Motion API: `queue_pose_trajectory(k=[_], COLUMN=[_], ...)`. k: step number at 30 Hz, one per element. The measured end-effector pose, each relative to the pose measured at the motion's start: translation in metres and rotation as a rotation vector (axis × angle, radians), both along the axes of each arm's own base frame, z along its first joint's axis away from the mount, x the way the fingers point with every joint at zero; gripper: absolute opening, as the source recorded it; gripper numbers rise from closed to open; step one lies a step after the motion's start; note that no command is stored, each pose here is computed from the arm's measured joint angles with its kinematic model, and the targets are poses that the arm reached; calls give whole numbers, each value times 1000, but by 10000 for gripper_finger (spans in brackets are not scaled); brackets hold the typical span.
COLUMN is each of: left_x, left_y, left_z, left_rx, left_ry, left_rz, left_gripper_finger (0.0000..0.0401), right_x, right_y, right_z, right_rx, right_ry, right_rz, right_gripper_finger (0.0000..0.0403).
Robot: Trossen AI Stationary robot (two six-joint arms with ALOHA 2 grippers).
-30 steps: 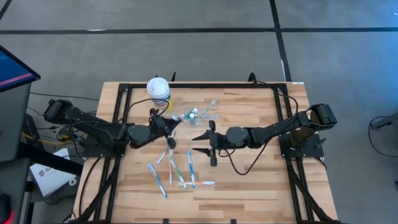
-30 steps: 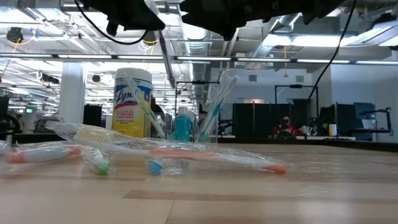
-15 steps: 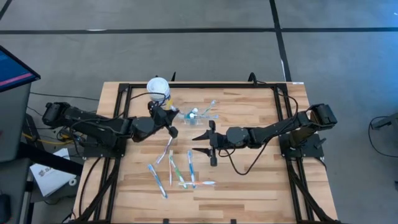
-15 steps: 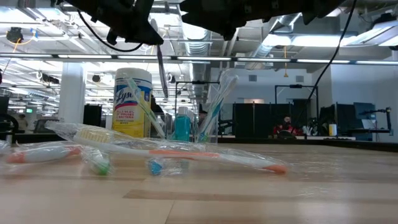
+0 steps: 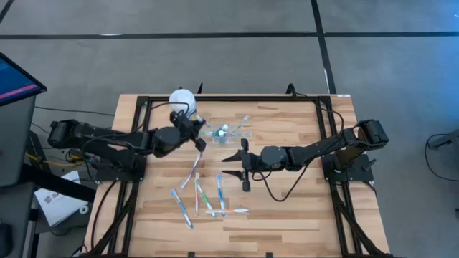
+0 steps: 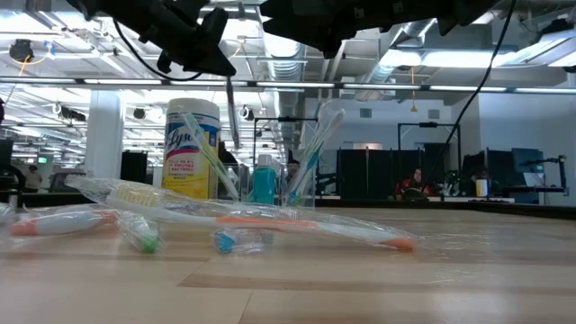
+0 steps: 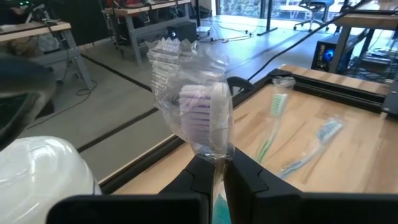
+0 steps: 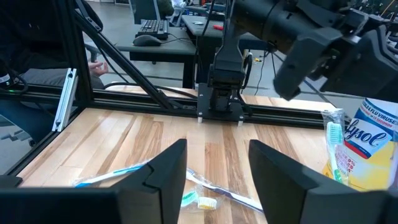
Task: Pick & Place toothbrushing station
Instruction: Put the purple toothbrush into the transparent organizer
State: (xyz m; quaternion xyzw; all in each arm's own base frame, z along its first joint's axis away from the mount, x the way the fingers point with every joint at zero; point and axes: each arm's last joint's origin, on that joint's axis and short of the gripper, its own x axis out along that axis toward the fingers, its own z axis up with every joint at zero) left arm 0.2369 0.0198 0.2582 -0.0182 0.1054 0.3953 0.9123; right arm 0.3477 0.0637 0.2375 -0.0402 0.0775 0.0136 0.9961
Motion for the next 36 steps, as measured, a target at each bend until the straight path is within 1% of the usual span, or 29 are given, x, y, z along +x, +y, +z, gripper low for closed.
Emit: queue_pose_trajectory(k=[8, 13, 15, 18, 26, 36], left_x=[0, -1, -1, -1, -2, -2], left_y=[12, 19, 22, 23, 24, 23], left_z=[-2, -2, -3, -3, -7, -8], left_rx=[-32, -35, -47, -63, -82, -90], left_ry=[20, 20, 19, 22, 52, 58], left_rz=[-38, -13, -39, -70, -67, -76], left_gripper_finger=[10, 11, 11, 11, 12, 39], right_x=[0, 0, 0, 0, 0, 0], right_y=[0, 0, 0, 0, 0, 0], right_z=[0, 0, 0, 0, 0, 0], right_rx=[0, 0, 0, 0, 0, 0], right_ry=[0, 0, 0, 0, 0, 1], right_rz=[0, 0, 0, 0, 0, 0], right_gripper_finger=[159, 159, 159, 159, 159, 159])
